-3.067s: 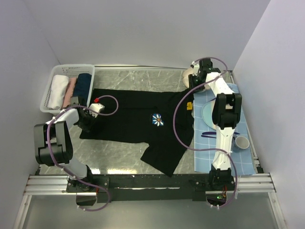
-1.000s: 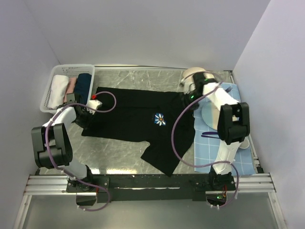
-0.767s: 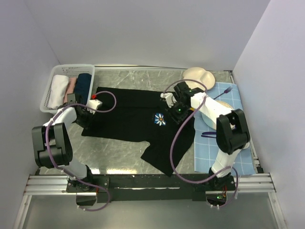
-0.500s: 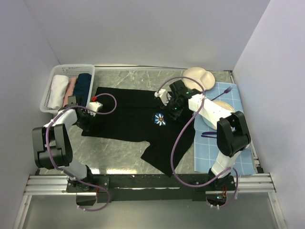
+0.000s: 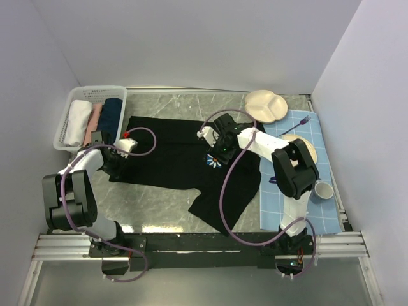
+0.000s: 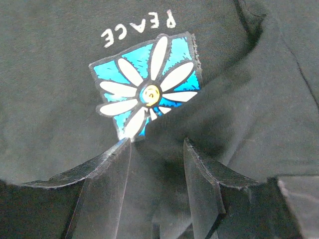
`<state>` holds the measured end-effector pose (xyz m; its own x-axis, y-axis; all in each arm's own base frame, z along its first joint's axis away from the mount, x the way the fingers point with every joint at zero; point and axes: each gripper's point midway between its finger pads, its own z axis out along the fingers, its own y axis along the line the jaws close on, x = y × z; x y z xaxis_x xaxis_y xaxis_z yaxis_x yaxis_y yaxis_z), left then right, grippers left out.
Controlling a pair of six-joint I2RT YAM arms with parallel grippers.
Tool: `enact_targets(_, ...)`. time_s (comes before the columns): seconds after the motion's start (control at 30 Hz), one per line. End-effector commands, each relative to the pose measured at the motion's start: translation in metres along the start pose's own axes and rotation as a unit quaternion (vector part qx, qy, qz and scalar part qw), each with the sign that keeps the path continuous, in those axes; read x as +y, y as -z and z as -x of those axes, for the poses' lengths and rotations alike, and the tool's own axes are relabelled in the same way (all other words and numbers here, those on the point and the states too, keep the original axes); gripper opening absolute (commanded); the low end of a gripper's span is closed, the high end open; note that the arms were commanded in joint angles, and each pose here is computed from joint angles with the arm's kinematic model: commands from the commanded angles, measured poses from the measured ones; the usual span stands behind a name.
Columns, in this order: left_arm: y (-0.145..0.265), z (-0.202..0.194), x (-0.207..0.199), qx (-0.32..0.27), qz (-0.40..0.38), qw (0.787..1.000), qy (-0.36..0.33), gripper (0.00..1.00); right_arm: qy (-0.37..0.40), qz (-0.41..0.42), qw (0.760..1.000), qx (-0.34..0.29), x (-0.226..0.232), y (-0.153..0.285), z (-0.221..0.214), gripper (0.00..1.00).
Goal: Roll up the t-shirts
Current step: Fold the T-shirt at the center of the board.
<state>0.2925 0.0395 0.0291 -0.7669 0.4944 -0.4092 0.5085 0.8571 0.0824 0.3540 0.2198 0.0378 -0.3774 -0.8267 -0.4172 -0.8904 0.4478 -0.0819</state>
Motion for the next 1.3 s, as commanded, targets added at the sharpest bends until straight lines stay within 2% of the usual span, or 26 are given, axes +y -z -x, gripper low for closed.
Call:
enact_targets(0.0, 0.008, 0.006, -0.001, -0.019, 0.011, 1.000, 0.001, 0.29, 0.005, -0.029, 0.999, -0.014, -0.012, -0.007, 0.019, 0.54)
enact_targets(0.1, 0.008, 0.003, -0.003, -0.016, 0.010, 1.000, 0.002, 0.29, 0.005, -0.040, 0.999, -0.003, -0.017, -0.018, 0.019, 0.52)
enact_targets(0.23, 0.010, 0.003, -0.003, -0.018, 0.014, 1.000, 0.000, 0.29, 0.003, -0.059, 0.998, -0.001, -0.024, -0.018, 0.022, 0.33)
enact_targets(0.37, 0.011, 0.005, -0.002, -0.025, 0.014, 1.000, 0.000, 0.29, 0.000, -0.059, 0.998, -0.017, -0.022, -0.002, 0.029, 0.23)
enact_targets(0.57, 0.013, 0.009, -0.002, -0.037, 0.017, 0.999, 0.000, 0.29, -0.025, -0.014, 0.998, -0.051, 0.001, 0.035, 0.048, 0.20)
enact_targets(0.9, 0.018, 0.009, -0.007, -0.049, 0.020, 0.999, -0.004, 0.29, -0.006, 0.098, 0.994, -0.053, 0.059, 0.038, 0.052, 0.14)
enact_targets(0.97, 0.018, 0.007, -0.008, -0.050, 0.018, 0.999, -0.004, 0.29, -0.007, 0.116, 0.992, -0.048, 0.068, 0.032, 0.051, 0.19)
enact_targets(1.0, 0.018, 0.008, -0.009, -0.053, 0.019, 0.998, -0.004, 0.29, -0.012, 0.124, 0.991, -0.041, 0.071, 0.030, 0.050, 0.31)
enact_targets(1.07, 0.019, 0.008, -0.010, -0.055, 0.018, 0.998, -0.005, 0.29, -0.029, 0.129, 0.991, -0.022, 0.070, 0.016, 0.046, 0.40)
enact_targets(1.2, 0.022, 0.012, -0.009, -0.064, 0.022, 0.998, -0.002, 0.29, -0.080, 0.114, 0.990, -0.034, 0.055, 0.016, 0.051, 0.46)
enact_targets(1.27, 0.025, 0.016, -0.007, -0.068, 0.023, 0.997, -0.004, 0.29, -0.097, 0.096, 0.989, -0.052, 0.040, 0.030, 0.054, 0.47)
